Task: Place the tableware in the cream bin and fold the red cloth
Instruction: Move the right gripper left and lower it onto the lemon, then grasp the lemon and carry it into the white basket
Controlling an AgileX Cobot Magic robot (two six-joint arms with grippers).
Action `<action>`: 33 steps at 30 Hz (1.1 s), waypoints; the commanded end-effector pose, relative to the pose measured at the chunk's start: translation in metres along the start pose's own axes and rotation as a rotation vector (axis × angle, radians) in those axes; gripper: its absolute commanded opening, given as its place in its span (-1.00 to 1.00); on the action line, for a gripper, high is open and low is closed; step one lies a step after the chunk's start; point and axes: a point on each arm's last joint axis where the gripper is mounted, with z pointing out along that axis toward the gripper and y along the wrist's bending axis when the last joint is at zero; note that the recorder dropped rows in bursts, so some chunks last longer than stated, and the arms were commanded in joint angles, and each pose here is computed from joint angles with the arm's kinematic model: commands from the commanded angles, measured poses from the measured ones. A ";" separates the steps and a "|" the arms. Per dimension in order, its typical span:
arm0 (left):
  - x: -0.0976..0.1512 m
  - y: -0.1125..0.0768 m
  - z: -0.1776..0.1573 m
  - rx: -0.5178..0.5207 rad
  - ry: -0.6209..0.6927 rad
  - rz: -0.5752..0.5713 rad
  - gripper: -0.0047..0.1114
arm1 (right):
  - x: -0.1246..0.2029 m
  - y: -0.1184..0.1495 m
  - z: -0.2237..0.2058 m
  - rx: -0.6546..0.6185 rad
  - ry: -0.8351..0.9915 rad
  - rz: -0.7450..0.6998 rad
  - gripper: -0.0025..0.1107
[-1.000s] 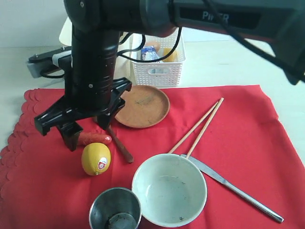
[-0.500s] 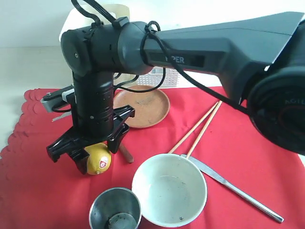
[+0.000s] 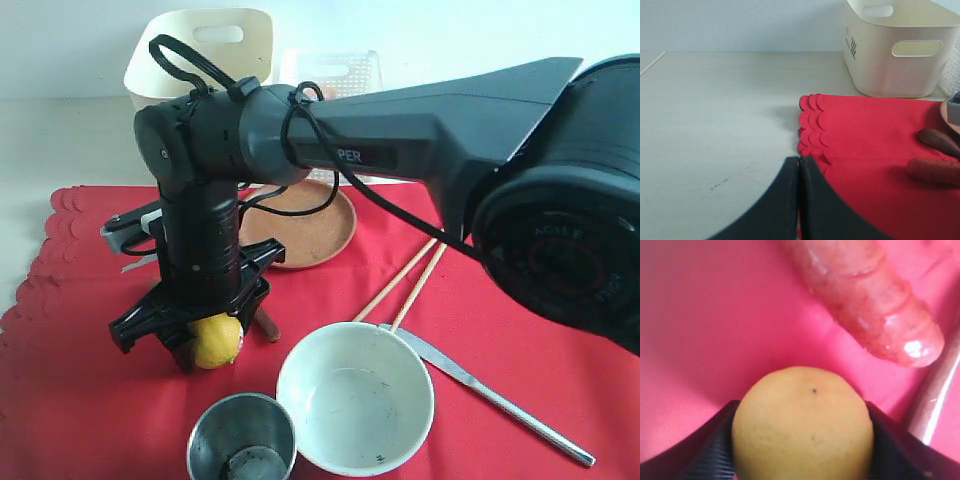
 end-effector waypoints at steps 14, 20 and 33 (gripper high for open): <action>0.001 0.000 0.000 -0.003 -0.006 -0.004 -0.92 | 0.020 0.008 -0.113 0.060 -0.223 -0.182 -0.96; 0.001 0.000 0.000 -0.003 -0.006 -0.004 -0.92 | 0.018 -0.010 -0.155 0.202 -0.347 -0.191 -0.96; 0.001 0.000 0.000 -0.003 -0.006 -0.004 -0.92 | 0.001 -0.110 -0.203 0.213 -0.571 0.115 -0.96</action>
